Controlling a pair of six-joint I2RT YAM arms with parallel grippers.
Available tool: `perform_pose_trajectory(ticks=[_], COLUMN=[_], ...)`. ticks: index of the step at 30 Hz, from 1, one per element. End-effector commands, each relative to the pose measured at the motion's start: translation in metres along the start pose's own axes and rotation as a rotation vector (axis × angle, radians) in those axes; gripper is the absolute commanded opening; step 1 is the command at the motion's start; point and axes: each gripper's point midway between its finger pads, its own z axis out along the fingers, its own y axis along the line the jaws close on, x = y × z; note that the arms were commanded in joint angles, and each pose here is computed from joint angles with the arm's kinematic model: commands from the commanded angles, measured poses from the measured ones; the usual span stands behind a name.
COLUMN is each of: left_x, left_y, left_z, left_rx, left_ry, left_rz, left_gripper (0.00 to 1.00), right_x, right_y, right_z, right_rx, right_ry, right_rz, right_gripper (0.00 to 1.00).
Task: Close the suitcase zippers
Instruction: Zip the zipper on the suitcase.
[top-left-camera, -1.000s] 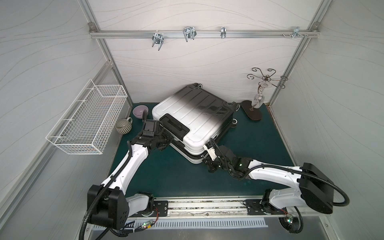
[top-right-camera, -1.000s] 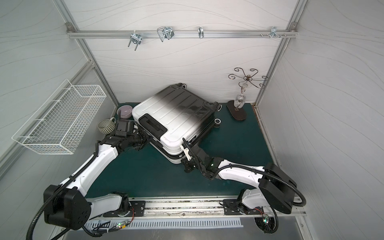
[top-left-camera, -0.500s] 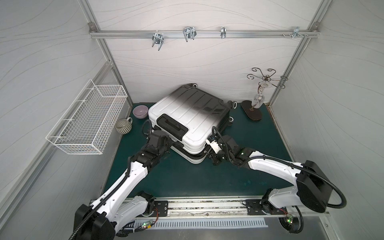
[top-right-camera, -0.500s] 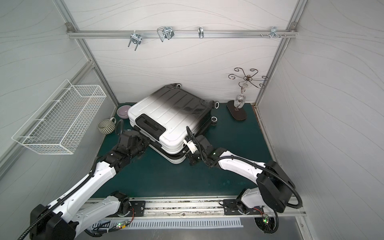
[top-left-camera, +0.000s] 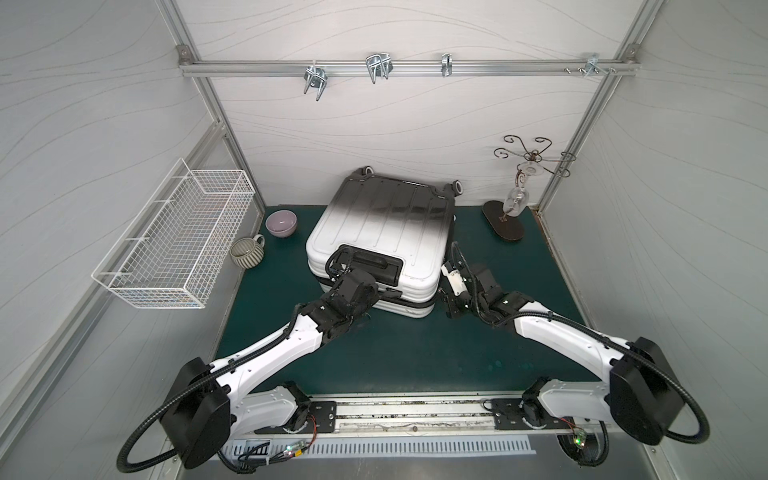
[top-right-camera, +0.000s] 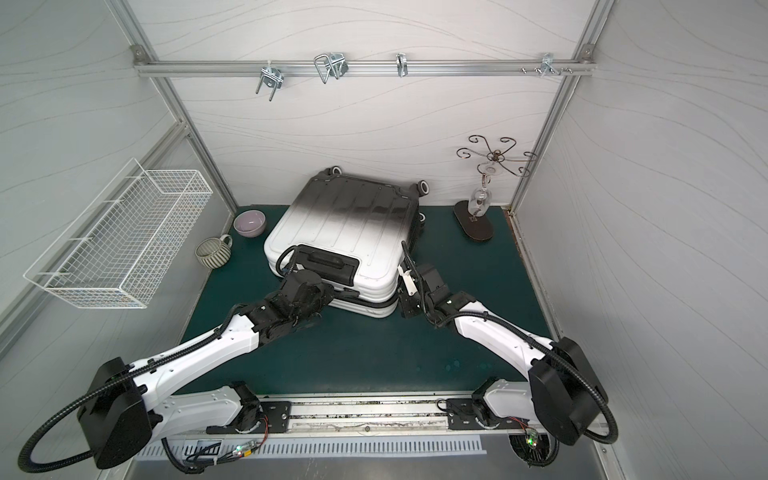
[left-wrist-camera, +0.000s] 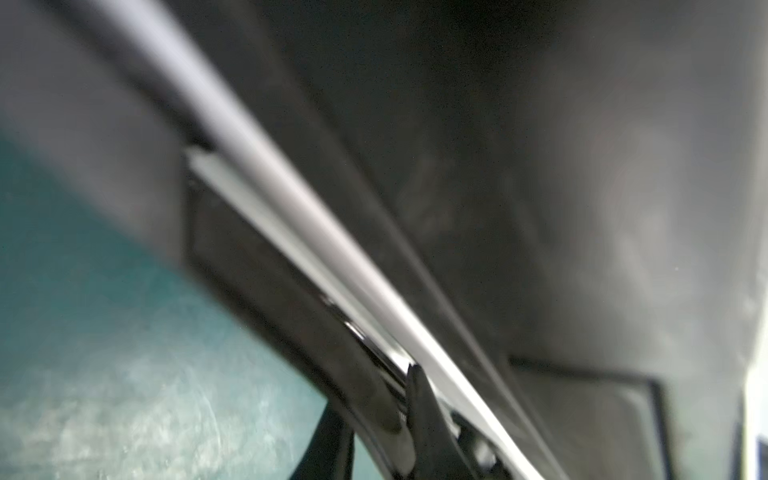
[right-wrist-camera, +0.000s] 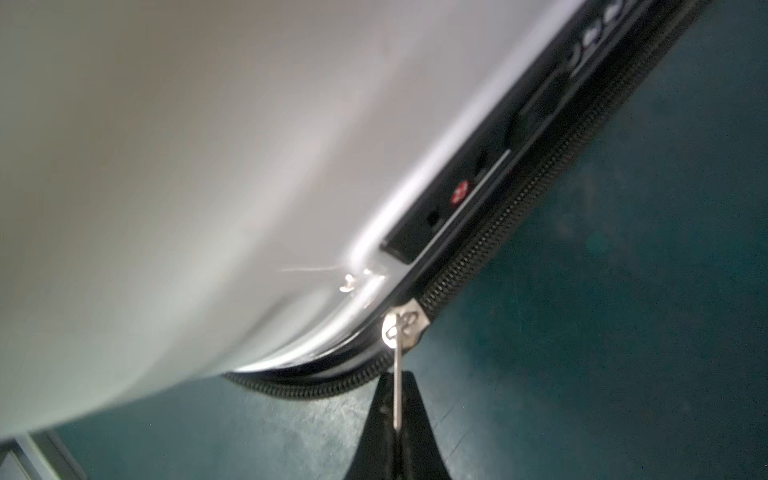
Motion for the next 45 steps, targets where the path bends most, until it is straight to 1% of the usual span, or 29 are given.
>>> perform_pose_trajectory(ticks=[1,4,8,10,12,14,16,18,20,23,25,27,28,29,31,34,37,39,41,42,44,45], left_x=[0.016,0.024,0.028,0.025,0.016,0.008,0.002,0.000,0.001,0.007,0.014,0.020,0.019,0.016,0.010,0.009,0.016,0.024,0.032,0.033,0.033,0.031], left_y=[-0.095,-0.101,-0.099,-0.093,-0.085,-0.078,-0.077,-0.084,-0.094,-0.105,-0.111,-0.118,-0.117,-0.115,-0.114,-0.111,-0.112,-0.116,-0.126,-0.130,-0.139,-0.143], left_z=[-0.011,-0.011,-0.011,-0.012,-0.012,-0.006,-0.002,-0.003,-0.004,-0.002,-0.001,-0.002,-0.004,-0.007,-0.014,-0.020,-0.021,-0.022,-0.030,-0.036,-0.048,-0.055], left_rx=[0.327,0.335,0.334,0.305,0.272,0.247,0.237,0.236,0.251,0.285,0.309,0.326,0.315,0.308,0.329,0.323,0.355,0.391,0.440,0.459,0.498,0.515], left_ry=[0.058,0.057,0.051,0.039,0.006,0.014,0.024,0.034,0.053,0.066,0.078,0.085,0.076,0.065,0.035,0.036,0.077,0.121,0.177,0.189,0.212,0.216], left_rz=[0.180,0.193,0.192,0.206,0.223,0.206,0.194,0.215,0.223,0.215,0.209,0.217,0.229,0.230,0.221,0.229,0.187,0.155,0.126,0.117,0.096,0.092], left_gripper=[0.00,0.00,0.00,0.00,0.00,0.00,0.00,0.00,0.00,0.00,0.00,0.00,0.00,0.00,0.00,0.00,0.00,0.00,0.00,0.00,0.00,0.00], right_x=[-0.036,-0.042,-0.025,-0.017,-0.005,-0.002,-0.006,-0.008,-0.003,0.012,0.012,0.008,0.005,0.001,-0.002,-0.002,-0.002,-0.004,-0.016,-0.021,-0.036,-0.042], right_y=[0.091,0.093,0.076,0.070,0.061,0.056,0.067,0.094,0.119,0.154,0.164,0.168,0.169,0.165,0.164,0.165,0.167,0.175,0.171,0.170,0.166,0.164], right_z=[-0.027,-0.026,-0.018,-0.025,-0.034,-0.042,-0.054,-0.070,-0.080,-0.082,-0.073,-0.063,-0.062,-0.056,-0.053,-0.055,-0.052,-0.051,-0.047,-0.048,-0.056,-0.057], right_rx=[-0.343,-0.352,-0.291,-0.273,-0.249,-0.244,-0.300,-0.441,-0.553,-0.733,-0.748,-0.762,-0.778,-0.753,-0.753,-0.756,-0.697,-0.667,-0.539,-0.506,-0.483,-0.469], right_ry=[-0.114,-0.123,-0.076,-0.097,-0.136,-0.166,-0.208,-0.216,-0.164,-0.055,-0.027,-0.033,-0.046,-0.056,-0.065,-0.075,-0.119,-0.180,-0.295,-0.351,-0.484,-0.530], right_rz=[-0.106,-0.064,-0.004,-0.043,-0.106,-0.158,-0.225,-0.295,-0.352,-0.372,-0.363,-0.346,-0.352,-0.341,-0.341,-0.350,-0.355,-0.362,-0.376,-0.371,-0.339,-0.332], right_gripper=[0.00,0.00,0.00,0.00,0.00,0.00,0.00,0.00,0.00,0.00,0.00,0.00,0.00,0.00,0.00,0.00,0.00,0.00,0.00,0.00,0.00,0.00])
